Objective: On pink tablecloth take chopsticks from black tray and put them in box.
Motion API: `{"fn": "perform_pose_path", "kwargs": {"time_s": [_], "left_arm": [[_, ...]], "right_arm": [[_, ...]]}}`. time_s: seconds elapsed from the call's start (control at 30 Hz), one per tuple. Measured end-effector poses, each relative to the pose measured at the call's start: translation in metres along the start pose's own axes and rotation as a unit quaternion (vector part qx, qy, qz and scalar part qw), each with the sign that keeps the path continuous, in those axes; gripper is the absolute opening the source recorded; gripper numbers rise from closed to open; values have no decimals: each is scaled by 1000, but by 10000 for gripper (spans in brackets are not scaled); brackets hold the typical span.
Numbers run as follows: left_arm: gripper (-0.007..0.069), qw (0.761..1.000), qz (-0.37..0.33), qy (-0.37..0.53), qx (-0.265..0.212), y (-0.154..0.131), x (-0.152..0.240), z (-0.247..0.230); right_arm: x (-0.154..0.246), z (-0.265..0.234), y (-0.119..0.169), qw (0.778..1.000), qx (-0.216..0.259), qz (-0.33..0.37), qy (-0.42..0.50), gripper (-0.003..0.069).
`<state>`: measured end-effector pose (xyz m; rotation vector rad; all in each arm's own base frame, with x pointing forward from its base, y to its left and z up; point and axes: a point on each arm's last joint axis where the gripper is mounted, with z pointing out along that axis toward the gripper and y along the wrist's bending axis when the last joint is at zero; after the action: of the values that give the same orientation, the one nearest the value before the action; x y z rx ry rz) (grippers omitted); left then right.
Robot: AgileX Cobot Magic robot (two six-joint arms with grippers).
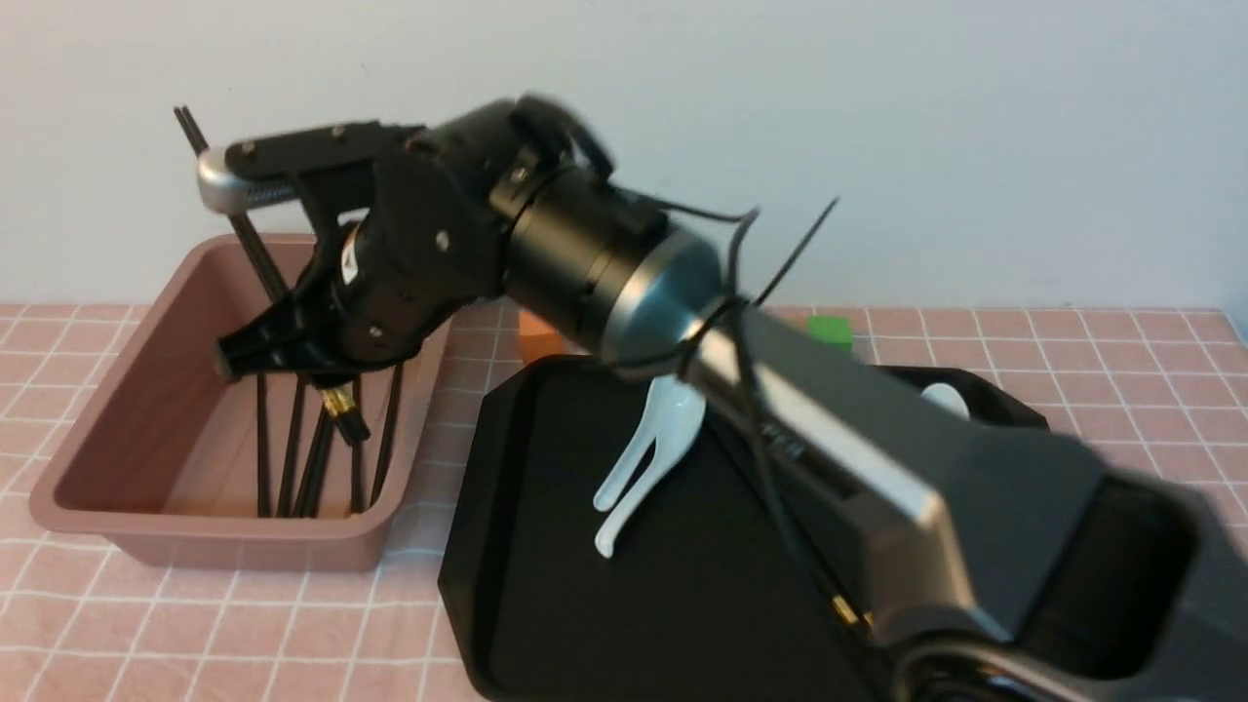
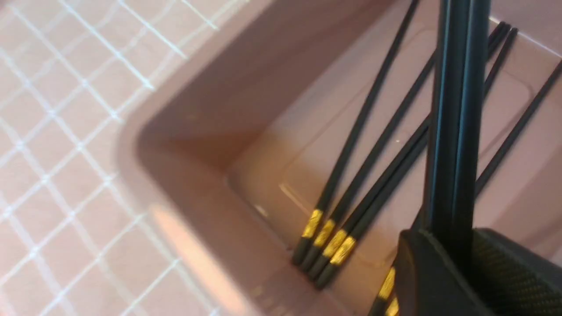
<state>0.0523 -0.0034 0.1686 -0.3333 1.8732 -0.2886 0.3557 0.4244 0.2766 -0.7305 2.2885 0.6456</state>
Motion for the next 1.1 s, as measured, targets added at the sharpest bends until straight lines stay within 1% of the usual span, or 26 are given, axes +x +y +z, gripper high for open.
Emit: {"fn": "perform_pose_path", "kwargs": {"time_s": [0.13, 0.2, 0.27, 0.3, 0.33, 0.43, 0.5, 0.53, 0.57, 0.6, 0.63, 0.67, 0.7, 0.73, 0.77, 0.8, 0.83, 0.87, 0.9, 0.93, 0.97, 1.07, 1.1], "left_arm": [[213, 1000, 0, 0, 0, 0, 0, 0], [216, 1000, 0, 0, 0, 0, 0, 0], [218, 1000, 0, 0, 0, 0, 0, 0], [218, 1000, 0, 0, 0, 0, 0, 0], [218, 1000, 0, 0, 0, 0, 0, 0], [218, 1000, 0, 0, 0, 0, 0, 0], [218, 1000, 0, 0, 0, 0, 0, 0], [218, 1000, 0, 0, 0, 0, 0, 0], [218, 1000, 0, 0, 0, 0, 0, 0], [218, 1000, 0, 0, 0, 0, 0, 0], [218, 1000, 0, 0, 0, 0, 0, 0], [219, 1000, 0, 0, 0, 0, 0, 0], [219, 1000, 0, 0, 0, 0, 0, 0], [219, 1000, 0, 0, 0, 0, 0, 0], [219, 1000, 0, 0, 0, 0, 0, 0], [219, 1000, 0, 0, 0, 0, 0, 0], [219, 1000, 0, 0, 0, 0, 0, 0], [219, 1000, 0, 0, 0, 0, 0, 0], [219, 1000, 0, 0, 0, 0, 0, 0], [222, 1000, 0, 0, 0, 0, 0, 0], [223, 1000, 0, 0, 0, 0, 0, 0], [228, 1000, 0, 0, 0, 0, 0, 0], [229, 1000, 0, 0, 0, 0, 0, 0]], "right_arm": [[9, 22, -6, 1000, 9, -6, 0, 144], [9, 23, -6, 1000, 11, -7, -3, 159], [7, 23, -6, 1000, 9, -8, -9, 221], [7, 23, -6, 1000, 9, -8, -10, 221], [5, 21, -5, 1000, 8, -8, -14, 279], [3, 14, -4, 1000, 9, -8, -7, 386], [-1, -1, -1, 1000, 11, -10, 4, 424], [-2, -3, -1, 1000, 11, -10, 5, 428], [-9, -27, 3, 1000, 12, -13, 12, 438], [-10, -31, 4, 1000, 12, -14, 13, 438], [-15, -48, 6, 1000, 13, -19, 19, 437], [-21, -80, 11, 999, 14, -31, 29, 428], [-23, -92, 13, 999, 14, -38, 31, 421], [-30, -121, 17, 998, 11, -49, 23, 398], [-30, -121, 17, 998, 11, -51, 23, 395], [-38, -157, 22, 998, 7, -64, -1, 359], [-41, -173, 24, 998, 4, -69, -13, 338], [-44, -196, 26, 997, 1, -73, -28, 295], [-45, -200, 27, 997, 1, -74, -30, 288], [-45, -227, 29, 996, -2, -81, -43, 238], [-45, -236, 30, 995, -3, -83, -48, 223], [-30, -280, 27, 995, 7, -92, -43, 87], [-26, -286, 26, 995, 11, -92, -40, 57]]}}
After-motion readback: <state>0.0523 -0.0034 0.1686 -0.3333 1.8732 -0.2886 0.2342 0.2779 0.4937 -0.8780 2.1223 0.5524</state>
